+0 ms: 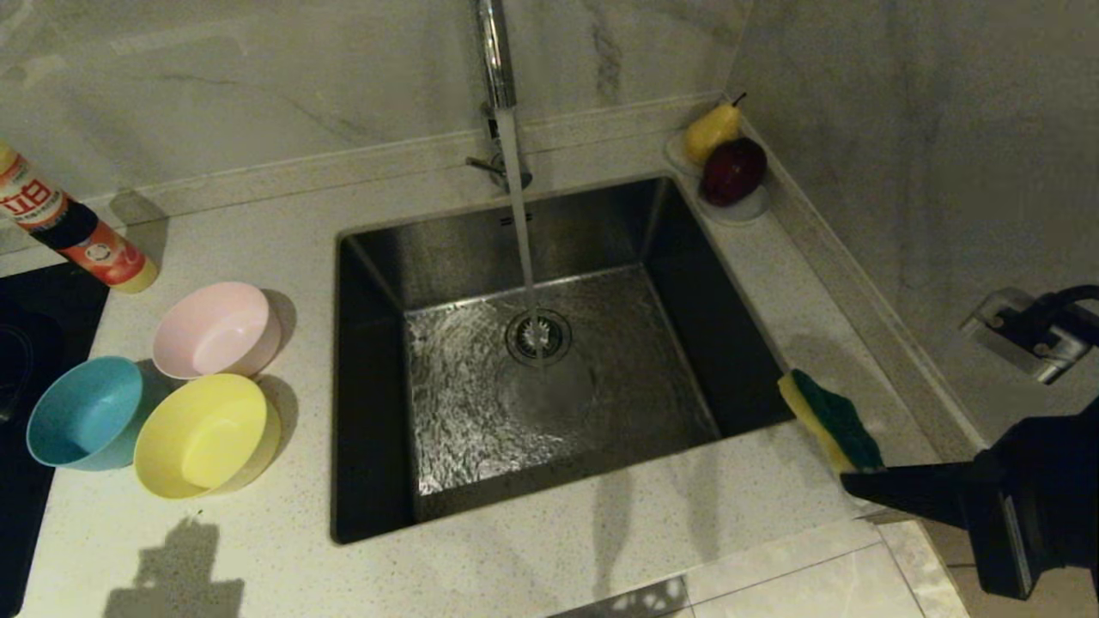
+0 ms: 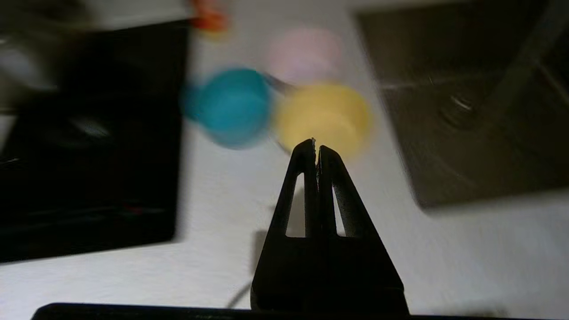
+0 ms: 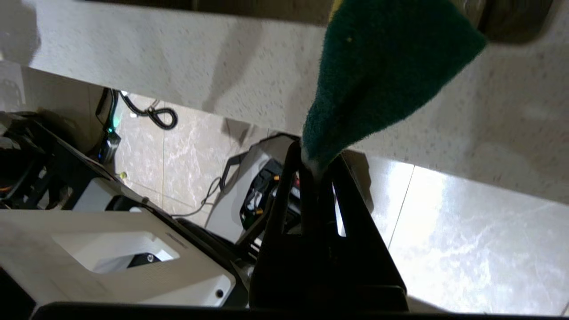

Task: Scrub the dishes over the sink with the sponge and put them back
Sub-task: Pick up a bowl and the sponge

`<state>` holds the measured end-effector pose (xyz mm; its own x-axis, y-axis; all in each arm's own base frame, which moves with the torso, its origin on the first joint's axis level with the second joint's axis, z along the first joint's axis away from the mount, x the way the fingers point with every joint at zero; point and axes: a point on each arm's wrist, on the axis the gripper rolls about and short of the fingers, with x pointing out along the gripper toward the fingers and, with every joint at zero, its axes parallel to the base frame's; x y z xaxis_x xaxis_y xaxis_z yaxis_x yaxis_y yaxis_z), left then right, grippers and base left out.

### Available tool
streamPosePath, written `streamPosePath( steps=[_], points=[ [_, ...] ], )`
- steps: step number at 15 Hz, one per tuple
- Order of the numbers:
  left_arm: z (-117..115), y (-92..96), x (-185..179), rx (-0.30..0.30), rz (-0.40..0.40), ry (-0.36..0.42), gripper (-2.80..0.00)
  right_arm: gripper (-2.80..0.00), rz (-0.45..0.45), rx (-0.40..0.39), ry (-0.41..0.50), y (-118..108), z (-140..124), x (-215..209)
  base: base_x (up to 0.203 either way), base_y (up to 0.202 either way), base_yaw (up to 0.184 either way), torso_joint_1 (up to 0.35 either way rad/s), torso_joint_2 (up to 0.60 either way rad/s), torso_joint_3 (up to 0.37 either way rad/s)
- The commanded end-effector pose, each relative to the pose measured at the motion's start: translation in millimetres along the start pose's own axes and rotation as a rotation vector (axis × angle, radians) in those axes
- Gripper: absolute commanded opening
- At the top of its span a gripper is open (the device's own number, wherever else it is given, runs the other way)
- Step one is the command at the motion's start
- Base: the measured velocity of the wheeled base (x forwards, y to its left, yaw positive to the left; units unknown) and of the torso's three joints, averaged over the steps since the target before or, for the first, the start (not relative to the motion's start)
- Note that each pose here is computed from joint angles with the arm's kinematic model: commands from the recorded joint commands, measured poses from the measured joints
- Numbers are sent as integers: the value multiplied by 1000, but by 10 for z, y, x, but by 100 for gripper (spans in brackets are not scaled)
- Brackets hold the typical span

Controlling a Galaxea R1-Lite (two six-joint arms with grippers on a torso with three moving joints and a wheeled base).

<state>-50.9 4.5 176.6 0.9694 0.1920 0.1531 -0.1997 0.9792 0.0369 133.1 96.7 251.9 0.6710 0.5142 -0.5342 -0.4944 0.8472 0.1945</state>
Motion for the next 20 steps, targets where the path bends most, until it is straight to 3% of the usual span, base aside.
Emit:
streamPosePath(
  steps=[1,3,6,10,14,20],
  points=[
    [491,1,333,24,145,96,-280,-280,10,-2,-17,6,17,-49,0,0,0,0,0,0],
    [703,-36,678,56,219,187,-280,-280,11,-1,-19,5,10,-58,0,0,0,0,0,0],
    [884,-133,1292,91,267,312,-280,-280,10,-1,-31,16,66,-54,0,0,0,0,0,0],
    [875,-196,2175,57,373,461,-280,-280,9,0,-15,20,77,1,0,0,0,0,0,0],
    [667,67,2802,-126,414,562,-280,-280,3,8,-9,4,70,12,0,0,0,0,0,0],
    [447,597,2905,-444,366,673,-280,-280,-3,15,28,-13,47,117,0,0,0,0,0,0]
  ],
)
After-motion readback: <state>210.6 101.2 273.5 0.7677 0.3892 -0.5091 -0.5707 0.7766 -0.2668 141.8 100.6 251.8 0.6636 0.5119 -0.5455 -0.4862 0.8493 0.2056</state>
